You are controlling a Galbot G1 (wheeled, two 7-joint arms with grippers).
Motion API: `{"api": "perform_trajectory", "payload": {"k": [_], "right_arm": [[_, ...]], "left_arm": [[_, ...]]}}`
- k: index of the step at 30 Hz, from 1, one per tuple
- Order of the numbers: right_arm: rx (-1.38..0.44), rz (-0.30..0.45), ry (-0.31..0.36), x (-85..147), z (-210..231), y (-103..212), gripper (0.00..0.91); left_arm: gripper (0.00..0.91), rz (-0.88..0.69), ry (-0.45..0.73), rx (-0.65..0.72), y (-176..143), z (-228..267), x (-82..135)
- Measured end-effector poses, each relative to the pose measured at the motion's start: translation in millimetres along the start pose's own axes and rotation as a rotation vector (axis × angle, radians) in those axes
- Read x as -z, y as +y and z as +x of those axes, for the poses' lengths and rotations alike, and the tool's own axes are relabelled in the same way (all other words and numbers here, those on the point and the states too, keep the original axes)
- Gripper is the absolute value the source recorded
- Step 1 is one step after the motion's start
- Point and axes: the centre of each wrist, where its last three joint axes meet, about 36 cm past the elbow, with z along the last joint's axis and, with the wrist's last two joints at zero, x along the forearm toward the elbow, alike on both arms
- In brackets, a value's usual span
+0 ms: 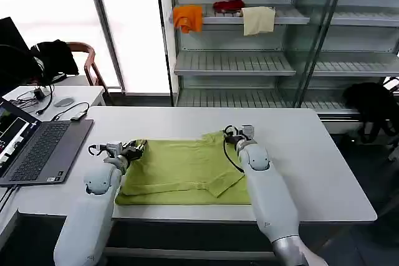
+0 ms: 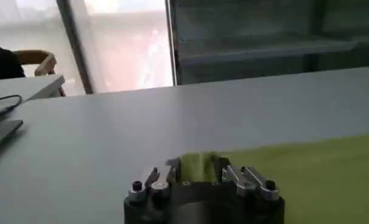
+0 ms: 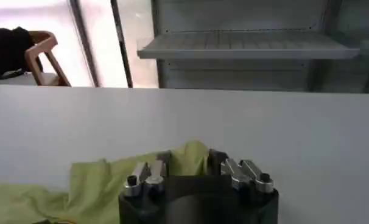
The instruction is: Fold and organize the clothes.
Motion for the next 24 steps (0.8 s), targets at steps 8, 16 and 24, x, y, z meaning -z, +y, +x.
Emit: {"api": "perform_trajectory", "payload": {"k": [8, 16, 24], "right_arm": [[0.008, -0.006, -0.022, 0.7, 9.4, 4.8, 0.0], [0.024, -0.02, -0.084, 10.0, 30.4, 8.0, 0.0], [0.041, -0.015, -0.152, 10.8, 61.7, 11.7, 0.0]], "left_arm": [[0.0, 0.011, -0.005, -0.003, -1.8, 2.3, -0.7], [0.0, 0.036, -0.028, 0.007, 1.2, 11.9, 1.2], [0.0, 0.05, -0.088, -0.019, 0.2, 35.1, 8.8]]}}
